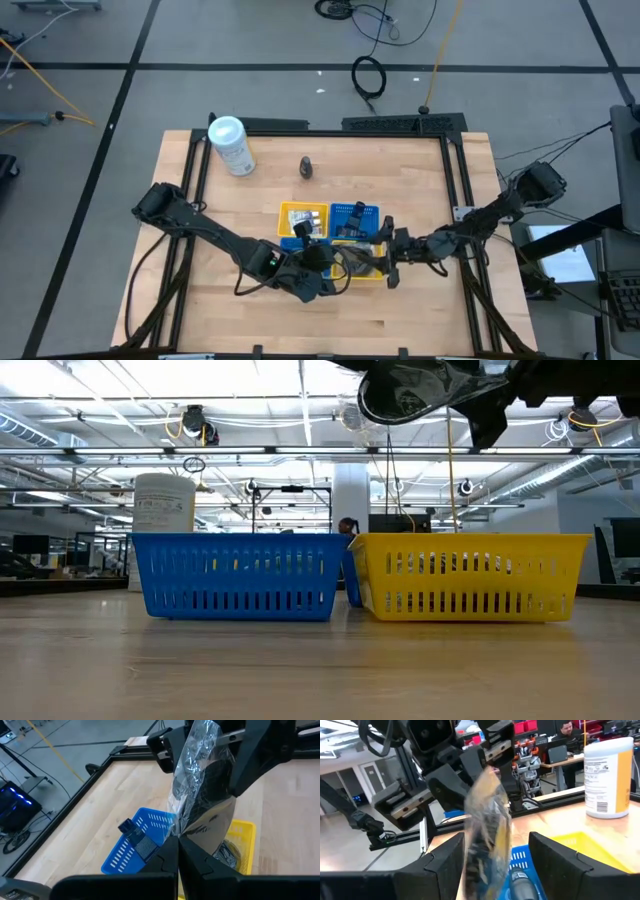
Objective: Pick & Place Travel size toiletries
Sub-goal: Put the black hairbrush into the right yellow bin
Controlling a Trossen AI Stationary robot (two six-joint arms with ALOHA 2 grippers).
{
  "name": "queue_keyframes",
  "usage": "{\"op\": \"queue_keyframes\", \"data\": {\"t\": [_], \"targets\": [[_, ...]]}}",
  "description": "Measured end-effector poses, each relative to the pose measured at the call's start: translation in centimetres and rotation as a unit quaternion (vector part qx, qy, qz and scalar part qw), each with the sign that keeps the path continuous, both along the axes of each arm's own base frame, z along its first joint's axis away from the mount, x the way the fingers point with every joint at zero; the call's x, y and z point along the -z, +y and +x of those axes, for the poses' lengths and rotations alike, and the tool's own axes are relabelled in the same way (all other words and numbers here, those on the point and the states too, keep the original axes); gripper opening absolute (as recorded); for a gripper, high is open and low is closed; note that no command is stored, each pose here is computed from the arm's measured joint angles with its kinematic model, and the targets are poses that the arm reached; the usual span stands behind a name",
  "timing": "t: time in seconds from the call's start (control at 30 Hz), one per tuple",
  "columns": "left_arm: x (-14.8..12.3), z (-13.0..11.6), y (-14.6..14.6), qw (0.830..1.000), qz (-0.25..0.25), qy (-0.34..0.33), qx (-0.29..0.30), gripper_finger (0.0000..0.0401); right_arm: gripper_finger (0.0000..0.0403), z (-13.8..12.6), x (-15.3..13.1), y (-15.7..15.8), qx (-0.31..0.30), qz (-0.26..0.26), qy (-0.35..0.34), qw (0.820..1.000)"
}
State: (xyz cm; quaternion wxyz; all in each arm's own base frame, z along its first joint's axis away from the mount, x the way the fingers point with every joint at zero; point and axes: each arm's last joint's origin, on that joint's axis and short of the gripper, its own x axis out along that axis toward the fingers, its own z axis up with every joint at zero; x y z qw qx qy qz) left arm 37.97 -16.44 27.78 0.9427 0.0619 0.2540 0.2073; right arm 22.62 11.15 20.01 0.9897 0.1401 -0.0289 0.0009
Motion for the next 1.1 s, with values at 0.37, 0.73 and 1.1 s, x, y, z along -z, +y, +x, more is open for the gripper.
{"op": "queue_keyframes", "data": {"t": [0.37, 0.73, 1.1], "targets": [[-0.01, 0.01, 0.03, 1.000, 0.000, 0.000, -0.001, 0.0000, 0.0212, 0.71, -0.50, 0.20, 0.008, -0.008, 0.016, 1.000], [0.00, 0.01, 0.03, 1.000, -0.001, 0.000, -0.001, 0.0000, 0.0191, 0.94, -0.08, -0.30, 0.028, -0.003, 0.035, 0.999], [-0.01, 0.02, 0.08, 1.000, -0.001, 0.000, -0.001, 0.0000, 0.0121, 0.94, -0.10, -0.29, 0.027, 0.001, 0.034, 0.999]]}}
